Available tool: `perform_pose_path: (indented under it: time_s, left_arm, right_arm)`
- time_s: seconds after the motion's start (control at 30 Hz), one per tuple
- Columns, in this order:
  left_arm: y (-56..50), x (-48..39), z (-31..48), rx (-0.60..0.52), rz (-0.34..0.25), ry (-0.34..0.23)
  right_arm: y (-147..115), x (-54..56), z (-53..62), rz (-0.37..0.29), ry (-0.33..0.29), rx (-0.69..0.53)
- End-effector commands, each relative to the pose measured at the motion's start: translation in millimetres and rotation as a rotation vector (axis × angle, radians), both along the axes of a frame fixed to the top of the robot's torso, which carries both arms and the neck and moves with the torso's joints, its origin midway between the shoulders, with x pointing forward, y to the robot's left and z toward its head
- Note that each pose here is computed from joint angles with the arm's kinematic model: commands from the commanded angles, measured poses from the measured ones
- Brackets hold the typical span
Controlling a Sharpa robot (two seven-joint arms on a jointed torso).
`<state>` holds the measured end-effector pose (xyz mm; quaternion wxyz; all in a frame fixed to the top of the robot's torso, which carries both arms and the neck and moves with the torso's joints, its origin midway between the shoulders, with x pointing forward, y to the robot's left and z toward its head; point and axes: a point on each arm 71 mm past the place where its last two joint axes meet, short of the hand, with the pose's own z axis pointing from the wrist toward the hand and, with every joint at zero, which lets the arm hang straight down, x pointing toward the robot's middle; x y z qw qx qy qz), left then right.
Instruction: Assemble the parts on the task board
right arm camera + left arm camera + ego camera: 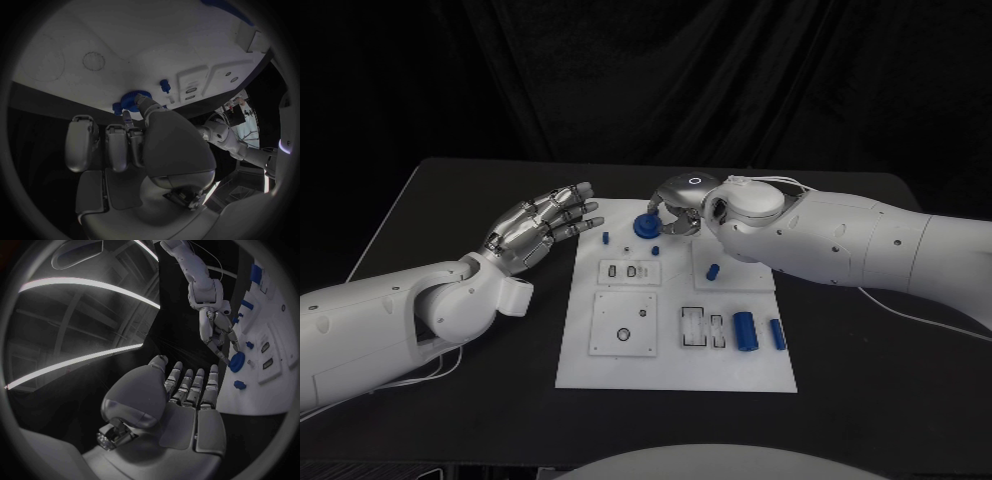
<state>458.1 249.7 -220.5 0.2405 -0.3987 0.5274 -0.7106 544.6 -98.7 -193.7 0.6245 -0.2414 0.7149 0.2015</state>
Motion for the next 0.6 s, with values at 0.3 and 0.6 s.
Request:
perform_pose_path:
  time_s: [0.3, 0.6]
  left_arm:
    - [-0.7, -1.0, 0.7, -0.015, -0.009, -0.006]
    - [0.6, -1.3, 0.7, -0.015, -0.007, -0.006]
  right_arm:
    - [-8.1, 1.3, -4.6, -0.035, 0.016, -0.024]
    - [-15.5, 0.7, -3.8, -0.034, -0.006, -0.001]
